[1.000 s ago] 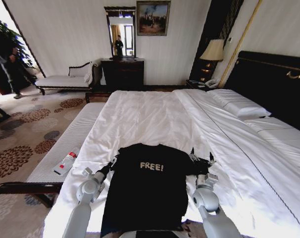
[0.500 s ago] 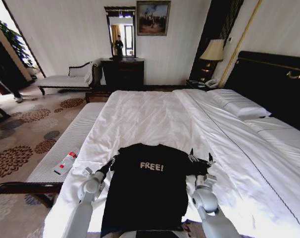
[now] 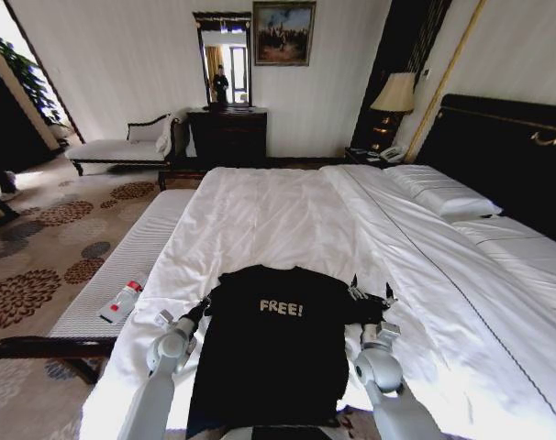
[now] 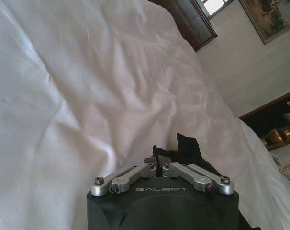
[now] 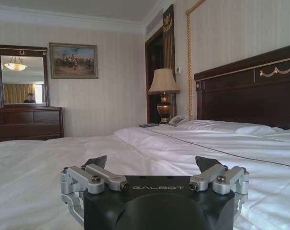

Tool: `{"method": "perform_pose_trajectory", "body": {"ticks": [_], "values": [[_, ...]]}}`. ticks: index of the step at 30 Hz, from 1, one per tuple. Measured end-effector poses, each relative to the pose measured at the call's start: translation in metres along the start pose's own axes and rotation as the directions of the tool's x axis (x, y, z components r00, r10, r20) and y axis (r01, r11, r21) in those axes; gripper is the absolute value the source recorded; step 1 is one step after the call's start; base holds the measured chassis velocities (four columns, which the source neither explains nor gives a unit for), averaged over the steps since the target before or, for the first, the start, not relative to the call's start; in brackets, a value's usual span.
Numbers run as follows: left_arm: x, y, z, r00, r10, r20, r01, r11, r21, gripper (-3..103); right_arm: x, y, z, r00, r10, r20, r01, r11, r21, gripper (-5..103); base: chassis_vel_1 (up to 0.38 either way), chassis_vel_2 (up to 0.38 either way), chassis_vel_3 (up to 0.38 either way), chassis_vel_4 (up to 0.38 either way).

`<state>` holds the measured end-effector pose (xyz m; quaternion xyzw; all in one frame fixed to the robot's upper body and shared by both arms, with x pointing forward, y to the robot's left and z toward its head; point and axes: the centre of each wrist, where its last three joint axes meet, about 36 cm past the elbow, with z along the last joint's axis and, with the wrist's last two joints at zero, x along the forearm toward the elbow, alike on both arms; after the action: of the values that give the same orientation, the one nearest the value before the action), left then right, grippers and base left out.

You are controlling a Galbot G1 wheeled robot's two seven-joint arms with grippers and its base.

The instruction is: Fold the clothes on the bed.

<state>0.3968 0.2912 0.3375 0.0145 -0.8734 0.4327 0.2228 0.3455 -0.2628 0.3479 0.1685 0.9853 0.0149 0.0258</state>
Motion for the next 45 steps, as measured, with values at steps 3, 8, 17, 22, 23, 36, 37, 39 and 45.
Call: {"method": "perform_pose_trajectory", "body": {"ticks": [3, 8, 17, 22, 23, 36, 37, 39, 45], "values": [[0.003, 0.004, -0.01, 1.0, -0.008, 0.024, 0.008, 1.0, -0.009, 0, 0.0, 0.0, 0.0, 1.0, 0.0, 0.001, 0.0, 1.0, 0.0, 100, 0.0, 0.0, 0.0, 0.0], [0.01, 0.008, -0.04, 0.997, -0.006, 0.077, 0.009, 1.0, -0.03, 0, 0.0, 0.0, 0.0, 1.0, -0.001, 0.004, 0.001, 1.0, 0.001, 100, 0.0, 0.0, 0.0, 0.0], [0.01, 0.013, -0.066, 0.994, -0.022, 0.104, 0.028, 0.998, -0.063, 0, 0.001, 0.0, 0.0, 1.0, -0.002, 0.003, 0.002, 1.0, -0.002, 100, 0.0, 0.0, 0.0, 0.0], [0.0, 0.02, -0.07, 0.994, -0.052, 0.101, 0.06, 0.995, -0.079, 0, 0.002, -0.002, -0.002, 1.0, 0.0, 0.008, 0.0, 1.0, 0.001, 100, 0.0, 0.0, 0.0, 0.0], [-0.001, 0.023, -0.07, 0.993, -0.062, 0.1, 0.071, 0.994, -0.085, 0, 0.003, -0.003, -0.003, 1.0, 0.001, 0.008, -0.001, 1.0, 0.002, 100, 0.0, 0.0, 0.0, 0.0], [0.015, 0.022, -0.073, 0.98, -0.134, 0.144, 0.15, 0.983, -0.106, 17, 0.008, -0.004, -0.004, 1.0, 0.008, 0.004, -0.008, 1.0, -0.003, 100, 0.0, 0.0, 0.0, 0.0], [0.02, 0.019, -0.076, 0.978, -0.135, 0.156, 0.153, 0.982, -0.109, 23, 0.01, -0.005, -0.004, 1.0, 0.011, 0.003, -0.011, 1.0, -0.003, 100, 0.0, 0.0, 0.0, 0.0], [0.032, 0.013, -0.082, 0.975, -0.132, 0.18, 0.155, 0.981, -0.12, 28, 0.012, -0.007, -0.004, 1.0, 0.018, 0.001, -0.018, 1.0, -0.009, 100, 0.0, 0.0, 0.0, 0.0], [0.099, -0.036, -0.101, 0.956, -0.043, 0.289, 0.091, 0.983, -0.156, 49, 0.026, -0.008, -0.014, 0.995, 0.043, -0.086, -0.059, 0.978, -0.199, 100, 0.0, 0.0, 0.0, 0.0]]}}
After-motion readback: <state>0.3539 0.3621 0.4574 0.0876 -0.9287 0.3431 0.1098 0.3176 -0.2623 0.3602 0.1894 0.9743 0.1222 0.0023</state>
